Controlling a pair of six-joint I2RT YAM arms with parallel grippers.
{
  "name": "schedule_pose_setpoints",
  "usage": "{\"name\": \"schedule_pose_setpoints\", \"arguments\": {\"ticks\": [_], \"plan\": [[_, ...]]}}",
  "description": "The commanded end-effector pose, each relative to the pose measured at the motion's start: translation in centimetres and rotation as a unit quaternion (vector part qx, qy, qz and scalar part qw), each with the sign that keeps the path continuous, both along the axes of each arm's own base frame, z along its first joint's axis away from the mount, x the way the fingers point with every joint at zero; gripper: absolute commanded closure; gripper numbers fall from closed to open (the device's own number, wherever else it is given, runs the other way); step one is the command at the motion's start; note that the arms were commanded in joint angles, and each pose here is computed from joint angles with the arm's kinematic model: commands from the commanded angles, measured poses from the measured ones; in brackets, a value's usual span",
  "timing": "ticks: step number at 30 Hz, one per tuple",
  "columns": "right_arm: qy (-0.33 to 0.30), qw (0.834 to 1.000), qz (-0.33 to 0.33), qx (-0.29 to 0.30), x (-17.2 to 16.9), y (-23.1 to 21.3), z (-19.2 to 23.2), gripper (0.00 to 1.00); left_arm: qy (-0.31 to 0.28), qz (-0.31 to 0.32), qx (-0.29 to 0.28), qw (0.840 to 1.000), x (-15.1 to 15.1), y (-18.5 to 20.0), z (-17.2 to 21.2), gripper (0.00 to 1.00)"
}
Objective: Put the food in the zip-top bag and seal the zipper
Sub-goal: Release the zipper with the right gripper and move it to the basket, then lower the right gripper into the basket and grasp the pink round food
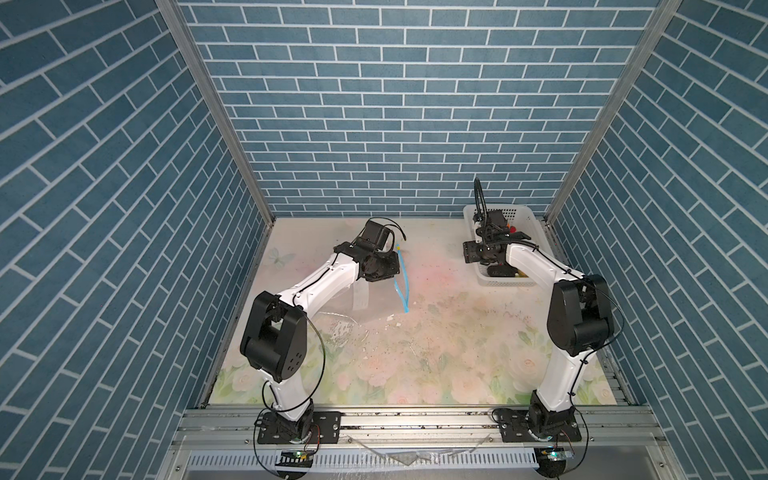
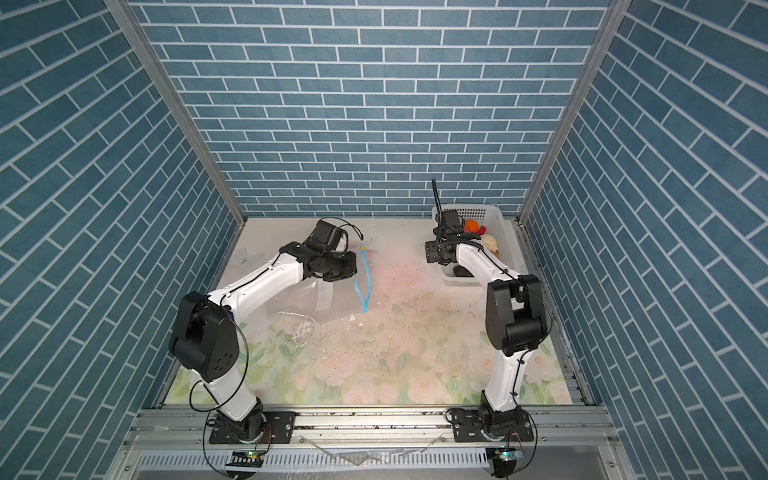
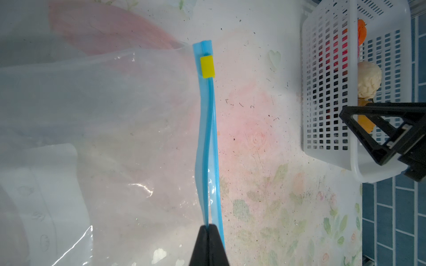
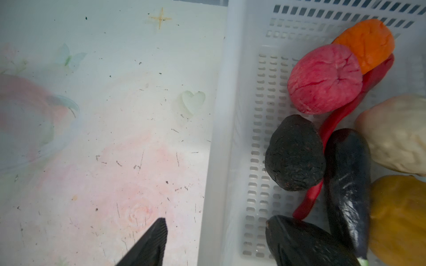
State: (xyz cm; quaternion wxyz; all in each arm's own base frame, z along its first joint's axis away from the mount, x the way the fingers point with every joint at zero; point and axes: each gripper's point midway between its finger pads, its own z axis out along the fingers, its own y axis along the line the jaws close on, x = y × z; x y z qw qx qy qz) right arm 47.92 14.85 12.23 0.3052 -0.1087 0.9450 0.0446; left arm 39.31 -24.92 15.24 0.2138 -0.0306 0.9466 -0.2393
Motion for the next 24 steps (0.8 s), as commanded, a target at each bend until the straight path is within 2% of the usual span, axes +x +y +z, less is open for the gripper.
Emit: {"name": "schedule_pose_setpoints", "arguments": {"ticks": [1,9,23,24], "plan": [[0.009,0.999,0.027,0.023,0.4,1.4,0.5,0.28,-0.005,-0.007,-0.007,1.0,0.5,-0.8,0.7,0.98],[0.038,0.996,0.035,0.066,0.2,3.0,-0.3,0.33,-0.005,-0.01,-0.009,1.0,0.6,-1.0,0.6,0.98],[0.048,0.993,0.053,0.089,-1.0,4.8,-0.2,0.38,-0.002,-0.018,-0.022,1.0,0.3,-1.6,0.6,0.98],[0.048,0.993,0.055,0.09,-1.1,5.0,-0.3,0.41,-0.001,-0.018,-0.022,1.0,0.3,-1.6,0.6,0.98]]}}
